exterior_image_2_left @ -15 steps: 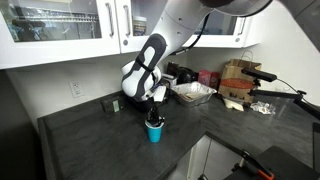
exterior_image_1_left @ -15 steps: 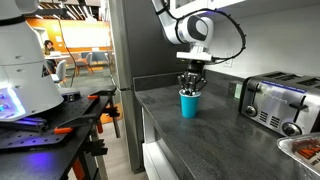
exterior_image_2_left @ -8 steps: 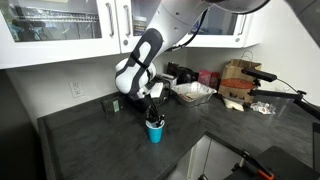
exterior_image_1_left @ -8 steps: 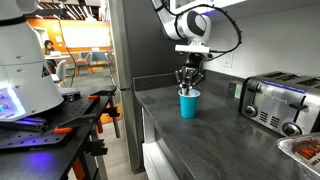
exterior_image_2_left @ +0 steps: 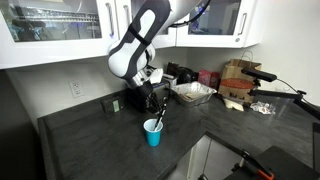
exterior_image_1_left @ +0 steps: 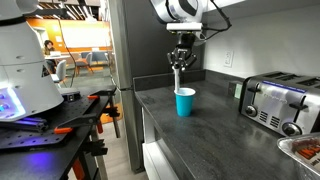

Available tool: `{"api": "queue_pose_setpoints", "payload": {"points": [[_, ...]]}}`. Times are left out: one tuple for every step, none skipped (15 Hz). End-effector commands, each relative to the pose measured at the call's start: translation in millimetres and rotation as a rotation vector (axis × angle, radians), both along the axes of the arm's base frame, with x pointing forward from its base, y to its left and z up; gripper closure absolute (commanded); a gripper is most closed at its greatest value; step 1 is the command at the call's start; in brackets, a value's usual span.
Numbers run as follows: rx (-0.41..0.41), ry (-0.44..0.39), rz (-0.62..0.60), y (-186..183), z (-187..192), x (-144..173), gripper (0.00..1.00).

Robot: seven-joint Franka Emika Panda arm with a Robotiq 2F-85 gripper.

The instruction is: Remove the marker from the cup and place it on the table

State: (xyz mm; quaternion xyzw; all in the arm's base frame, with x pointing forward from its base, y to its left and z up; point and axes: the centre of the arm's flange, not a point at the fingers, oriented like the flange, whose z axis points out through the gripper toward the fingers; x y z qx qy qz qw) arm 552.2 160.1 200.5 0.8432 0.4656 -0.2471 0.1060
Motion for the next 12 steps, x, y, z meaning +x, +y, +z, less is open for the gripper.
{"api": "queue_pose_setpoints", "payload": {"points": [[-0.026,-0.013,0.018,-6.6,42.6,-27.1,0.95],[-0.01,-0.059,0.0,-9.4,51.2,-28.5,0.95],[0.018,-0.097,-0.021,-14.1,58.9,-28.7,0.95],[0.023,-0.14,-0.069,-21.7,63.5,-26.2,0.95],[0.04,-0.172,-0.111,-29.6,67.4,-23.4,0.95],[0.071,-0.198,-0.152,-40.1,69.3,-20.5,0.95],[0.081,-0.214,-0.206,-54.6,66.8,-16.7,0.95],[0.093,-0.23,-0.256,-68.5,63.2,-13.8,0.95],[0.1,-0.233,-0.293,-84.2,56.1,-11.5,0.95],[0.099,-0.226,-0.335,-101.3,45.4,-9.4,0.95],[0.097,-0.231,-0.38,-116.1,36.9,-9.3,0.95],[0.112,-0.247,-0.428,-130.4,27.7,-9.5,0.95]]}}
